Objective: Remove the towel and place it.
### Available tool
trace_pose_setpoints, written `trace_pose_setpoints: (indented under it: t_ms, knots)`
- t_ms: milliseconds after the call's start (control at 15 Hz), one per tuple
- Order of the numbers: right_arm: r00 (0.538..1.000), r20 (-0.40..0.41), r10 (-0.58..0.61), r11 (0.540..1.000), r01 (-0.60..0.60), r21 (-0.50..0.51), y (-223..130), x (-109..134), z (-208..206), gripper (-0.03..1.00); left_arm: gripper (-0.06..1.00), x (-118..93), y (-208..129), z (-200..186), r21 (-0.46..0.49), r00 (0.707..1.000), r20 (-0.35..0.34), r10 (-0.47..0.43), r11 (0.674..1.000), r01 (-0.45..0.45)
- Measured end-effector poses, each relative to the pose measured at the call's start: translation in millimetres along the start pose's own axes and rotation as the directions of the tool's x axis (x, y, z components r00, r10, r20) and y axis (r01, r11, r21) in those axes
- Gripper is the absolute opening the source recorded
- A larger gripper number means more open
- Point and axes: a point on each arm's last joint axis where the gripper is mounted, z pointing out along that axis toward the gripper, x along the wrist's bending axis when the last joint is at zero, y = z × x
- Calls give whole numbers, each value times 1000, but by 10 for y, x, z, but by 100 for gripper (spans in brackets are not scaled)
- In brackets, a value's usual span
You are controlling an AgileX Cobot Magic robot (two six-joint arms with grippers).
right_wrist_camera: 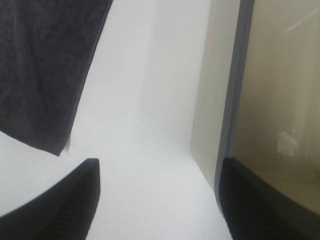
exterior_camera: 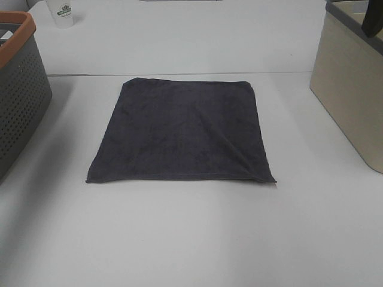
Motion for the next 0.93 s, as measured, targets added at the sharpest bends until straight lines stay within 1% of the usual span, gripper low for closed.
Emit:
trace_pose_setpoints:
  t_ms: [133,200,333,400,533,733,933]
  knots:
    - [1000,4,-8,1000,8,6,-264,35,-149,67,76,-23,-194,-159,-26,998,56,19,1000,-18]
    - [1000,-4,-7,999,8,35,-629,99,-212,67,76,2,-505,-322,-69,997,66,47,997,-43]
    - [1000,-19,4,1000,-5,-18,-971,178,-284,68,76,44,-933,-411,-81,996,66,52,996,-47]
    - [1000,-24,7,1000,-8,-30,-1067,201,-291,69,76,55,-1052,-427,-82,996,66,53,995,-48]
    - [999,-31,11,999,-12,-47,-1434,277,-259,69,76,94,-1483,-475,-103,996,66,53,994,-46]
    - [999,-36,21,995,-24,-94,-1935,377,-235,69,76,144,-2033,-540,-134,996,67,54,990,-44]
    - [997,-61,51,991,-59,-124,-2337,475,-194,70,76,182,-2435,-610,-177,996,68,54,983,-41]
